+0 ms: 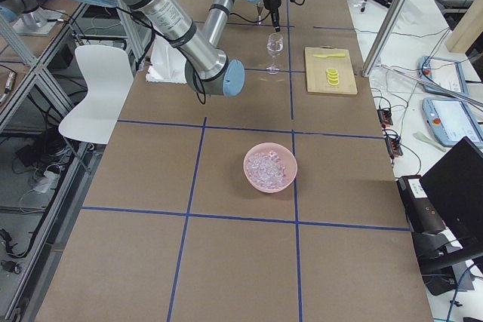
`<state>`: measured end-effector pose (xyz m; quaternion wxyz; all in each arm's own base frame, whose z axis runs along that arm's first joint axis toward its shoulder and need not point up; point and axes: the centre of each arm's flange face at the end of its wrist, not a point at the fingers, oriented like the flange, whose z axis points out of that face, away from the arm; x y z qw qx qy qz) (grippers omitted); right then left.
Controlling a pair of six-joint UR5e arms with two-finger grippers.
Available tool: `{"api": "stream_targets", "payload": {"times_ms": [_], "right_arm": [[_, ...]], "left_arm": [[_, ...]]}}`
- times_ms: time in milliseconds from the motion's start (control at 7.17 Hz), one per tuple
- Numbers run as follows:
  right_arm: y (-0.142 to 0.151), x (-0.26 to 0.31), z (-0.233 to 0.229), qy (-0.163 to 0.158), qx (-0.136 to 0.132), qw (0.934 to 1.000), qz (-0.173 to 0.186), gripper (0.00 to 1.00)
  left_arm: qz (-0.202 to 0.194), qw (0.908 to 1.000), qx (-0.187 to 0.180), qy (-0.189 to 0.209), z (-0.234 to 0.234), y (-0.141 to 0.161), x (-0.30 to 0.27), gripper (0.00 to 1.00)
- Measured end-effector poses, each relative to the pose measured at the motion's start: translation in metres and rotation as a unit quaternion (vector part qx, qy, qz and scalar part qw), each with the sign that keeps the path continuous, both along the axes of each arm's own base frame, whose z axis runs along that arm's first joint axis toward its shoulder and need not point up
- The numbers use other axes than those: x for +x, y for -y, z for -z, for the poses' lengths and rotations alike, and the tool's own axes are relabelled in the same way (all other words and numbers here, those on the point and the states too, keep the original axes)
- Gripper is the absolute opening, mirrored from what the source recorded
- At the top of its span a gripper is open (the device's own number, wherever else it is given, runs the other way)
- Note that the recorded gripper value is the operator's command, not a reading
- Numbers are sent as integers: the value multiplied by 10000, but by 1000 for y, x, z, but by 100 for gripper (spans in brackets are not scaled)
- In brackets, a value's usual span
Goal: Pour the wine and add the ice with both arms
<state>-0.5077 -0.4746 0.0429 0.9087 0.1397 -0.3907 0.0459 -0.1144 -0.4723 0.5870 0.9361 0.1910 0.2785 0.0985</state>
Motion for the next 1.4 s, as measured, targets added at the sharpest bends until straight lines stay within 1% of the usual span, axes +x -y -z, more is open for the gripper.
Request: {"api": "stream_targets", "payload": {"times_ms": [419,558,698,837,1395], "right_arm": [[2,-2,-9,-96,4,9999,-38,0],[1,-1,-12,-114,-5,9999,-35,19],[1,-2,-14,-126,-13,9999,-30,94],[0,-3,-16,-141,-13,9999,-30,98],[-8,-9,-15,-180,62,9998,-41,100]], "left_arm": [[0,10000,-8,-1,-1,0,0,100],[0,10000,-9,-1,-1,0,0,100],[0,10000,-8,-1,-1,0,0,100],[0,10000,-6,-1,-1,0,0,100],[0,10000,-27,-2,-3,-1,0,100]]}}
